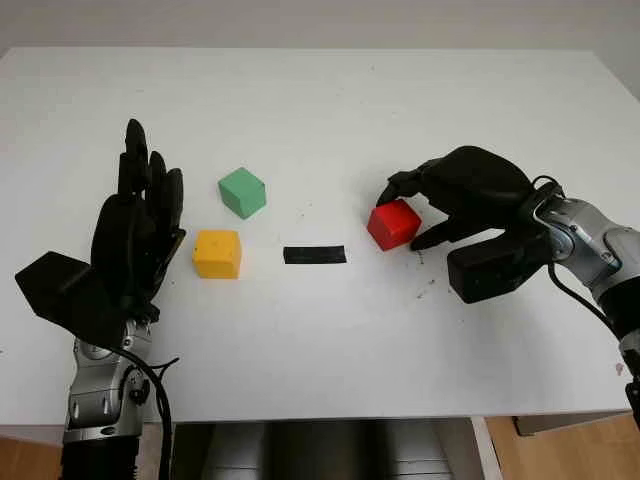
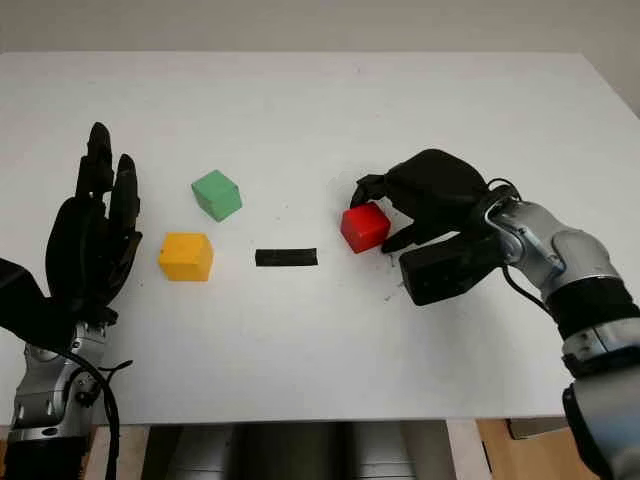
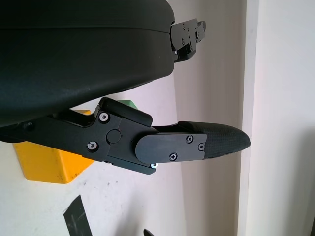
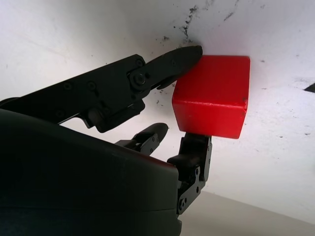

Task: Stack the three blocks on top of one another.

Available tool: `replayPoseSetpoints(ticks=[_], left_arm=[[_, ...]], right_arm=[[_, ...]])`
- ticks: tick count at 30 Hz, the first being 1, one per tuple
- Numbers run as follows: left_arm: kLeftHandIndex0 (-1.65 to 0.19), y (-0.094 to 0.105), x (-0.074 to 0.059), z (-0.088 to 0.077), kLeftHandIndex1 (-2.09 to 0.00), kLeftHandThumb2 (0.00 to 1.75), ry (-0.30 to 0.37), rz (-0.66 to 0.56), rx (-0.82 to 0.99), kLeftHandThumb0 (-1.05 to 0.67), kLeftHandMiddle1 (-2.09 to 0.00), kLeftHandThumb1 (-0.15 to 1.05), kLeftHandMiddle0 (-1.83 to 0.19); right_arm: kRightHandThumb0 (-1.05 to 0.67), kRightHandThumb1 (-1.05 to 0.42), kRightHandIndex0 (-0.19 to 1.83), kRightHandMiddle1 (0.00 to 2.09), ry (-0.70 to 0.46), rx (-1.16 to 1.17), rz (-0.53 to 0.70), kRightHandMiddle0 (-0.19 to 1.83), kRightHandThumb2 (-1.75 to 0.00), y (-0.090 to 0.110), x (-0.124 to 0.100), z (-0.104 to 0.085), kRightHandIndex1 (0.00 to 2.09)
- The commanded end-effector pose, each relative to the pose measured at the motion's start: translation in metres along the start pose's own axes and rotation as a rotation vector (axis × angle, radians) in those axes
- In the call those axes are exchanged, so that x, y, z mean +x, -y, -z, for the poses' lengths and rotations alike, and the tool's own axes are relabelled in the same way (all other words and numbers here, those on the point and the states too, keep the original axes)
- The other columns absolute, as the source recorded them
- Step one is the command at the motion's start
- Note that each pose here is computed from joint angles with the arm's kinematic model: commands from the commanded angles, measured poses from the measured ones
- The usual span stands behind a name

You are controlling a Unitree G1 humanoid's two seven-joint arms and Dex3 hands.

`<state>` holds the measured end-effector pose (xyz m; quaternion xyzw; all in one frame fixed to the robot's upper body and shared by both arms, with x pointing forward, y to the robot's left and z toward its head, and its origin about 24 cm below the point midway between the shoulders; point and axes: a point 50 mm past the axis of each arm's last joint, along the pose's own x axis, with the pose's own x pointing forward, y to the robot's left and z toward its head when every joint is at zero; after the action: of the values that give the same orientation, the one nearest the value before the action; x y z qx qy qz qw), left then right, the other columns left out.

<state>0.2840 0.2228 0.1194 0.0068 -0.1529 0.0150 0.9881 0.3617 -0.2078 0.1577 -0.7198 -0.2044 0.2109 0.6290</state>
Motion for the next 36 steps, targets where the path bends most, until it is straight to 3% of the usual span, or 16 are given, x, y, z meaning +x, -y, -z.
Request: replayPoseSetpoints(ticks=[1, 5, 10, 21, 26, 36], left_arm=[[0.19, 0.002, 0.0, 0.0, 0.0, 0.42, 0.011, 0.001, 0.005, -0.75, 0.0, 1.05, 0.19], [0.19, 0.001, -0.001, 0.0, 0.0, 0.42, 0.012, 0.003, 0.016, -0.75, 0.0, 1.05, 0.19], [0.19, 0.002, -0.001, 0.001, 0.0, 0.43, 0.011, -0.006, 0.016, -0.74, 0.0, 1.05, 0.19], [0.19, 0.003, -0.003, 0.003, 0.0, 0.45, 0.006, 0.012, 0.013, -0.73, 0.0, 1.05, 0.19], [0.19, 0.003, -0.005, 0.003, 0.0, 0.43, 0.005, 0.014, 0.009, -0.73, 0.0, 1.05, 0.19], [0.19, 0.004, -0.006, 0.003, 0.0, 0.41, -0.005, 0.01, -0.003, -0.76, 0.0, 1.05, 0.19]], right_arm=[[-0.39, -0.97, 0.58, 1.37, -0.001, 0.005, 0.012, 0.28, -0.06, 0.001, 0.002, -0.001, 0.19], [-0.35, -0.98, 0.56, 1.56, -0.016, 0.041, 0.035, 0.29, -0.05, 0.001, 0.002, 0.001, 0.18], [-0.33, -0.98, 0.5, 1.58, -0.04, 0.135, 0.07, 0.25, -0.05, 0.003, 0.001, 0.005, 0.14], [-0.38, -0.97, 0.39, 1.6, -0.173, 0.613, 0.097, 0.24, -0.05, 0.0, 0.002, 0.011, 0.07], [-0.4, -0.97, 0.38, 1.64, -0.161, 0.71, 0.113, 0.23, -0.05, -0.001, 0.002, 0.003, 0.06], [-0.39, -0.96, 0.39, 1.79, 0.003, 0.818, 0.183, 0.27, -0.05, -0.003, 0.002, -0.041, 0.06]])
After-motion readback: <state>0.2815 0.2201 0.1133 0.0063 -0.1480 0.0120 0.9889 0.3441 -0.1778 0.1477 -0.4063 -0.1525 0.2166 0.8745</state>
